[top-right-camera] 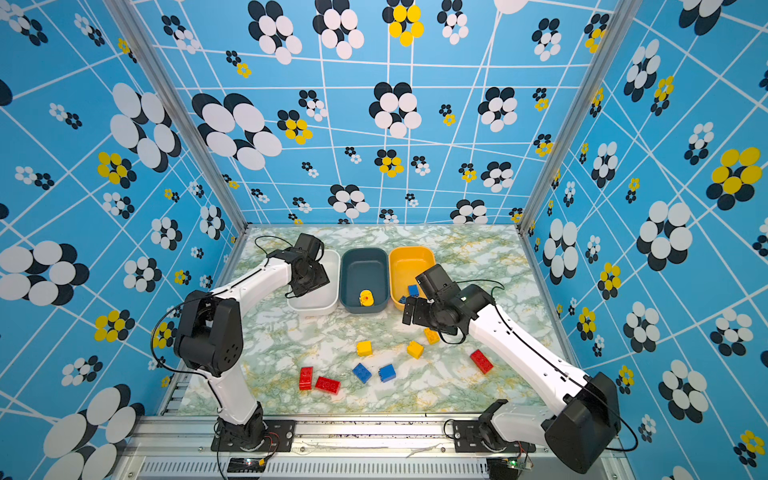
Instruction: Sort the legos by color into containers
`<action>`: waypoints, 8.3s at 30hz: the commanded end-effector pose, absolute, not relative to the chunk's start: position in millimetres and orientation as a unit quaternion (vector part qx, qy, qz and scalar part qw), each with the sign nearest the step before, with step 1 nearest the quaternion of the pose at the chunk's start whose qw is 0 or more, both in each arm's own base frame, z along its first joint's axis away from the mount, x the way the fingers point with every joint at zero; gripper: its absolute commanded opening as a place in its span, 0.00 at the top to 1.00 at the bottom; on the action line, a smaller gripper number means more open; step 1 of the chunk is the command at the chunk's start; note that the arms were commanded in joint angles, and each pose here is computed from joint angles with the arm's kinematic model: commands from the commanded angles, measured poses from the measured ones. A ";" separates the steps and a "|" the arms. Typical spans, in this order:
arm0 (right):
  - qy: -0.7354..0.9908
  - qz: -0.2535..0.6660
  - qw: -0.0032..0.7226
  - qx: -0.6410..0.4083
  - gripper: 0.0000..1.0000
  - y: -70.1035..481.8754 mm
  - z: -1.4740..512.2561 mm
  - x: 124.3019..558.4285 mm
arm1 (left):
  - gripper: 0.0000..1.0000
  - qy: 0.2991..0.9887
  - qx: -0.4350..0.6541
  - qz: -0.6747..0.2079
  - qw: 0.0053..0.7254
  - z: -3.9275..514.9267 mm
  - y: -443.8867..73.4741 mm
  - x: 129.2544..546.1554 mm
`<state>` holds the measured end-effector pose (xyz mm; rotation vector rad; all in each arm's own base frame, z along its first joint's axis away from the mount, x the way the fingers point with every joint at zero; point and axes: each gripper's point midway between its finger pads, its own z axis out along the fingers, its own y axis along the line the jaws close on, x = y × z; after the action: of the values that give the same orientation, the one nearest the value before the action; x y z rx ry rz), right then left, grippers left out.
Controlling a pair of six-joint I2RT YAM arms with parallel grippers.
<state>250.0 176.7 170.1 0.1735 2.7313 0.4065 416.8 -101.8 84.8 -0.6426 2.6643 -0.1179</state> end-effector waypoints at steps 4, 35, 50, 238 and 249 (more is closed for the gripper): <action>0.974 0.122 0.173 0.081 0.01 165.0 155.2 246.6 | 0.27 0.954 -0.218 -0.046 0.200 89.7 -103.8 420.2; 0.895 0.047 0.090 0.434 0.01 29.0 77.5 200.4 | 0.01 0.937 -0.180 -0.127 0.271 160.0 -116.8 389.2; 0.893 0.016 0.056 0.446 0.01 4.6 48.0 193.6 | 0.01 0.930 -0.180 -0.155 0.279 174.4 -117.6 370.9; 0.966 0.243 0.092 -0.014 0.10 258.4 144.1 269.9 | 0.72 0.989 -0.136 -0.012 0.055 35.7 -106.3 144.6; 0.965 0.242 0.096 -0.006 0.10 252.3 144.6 265.2 | 0.72 0.980 -0.132 -0.036 0.146 107.2 -109.3 202.5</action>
<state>265.7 258.7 141.2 -0.0493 2.8767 0.7285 187.9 -118.2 89.4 -0.4179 2.8626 -0.1512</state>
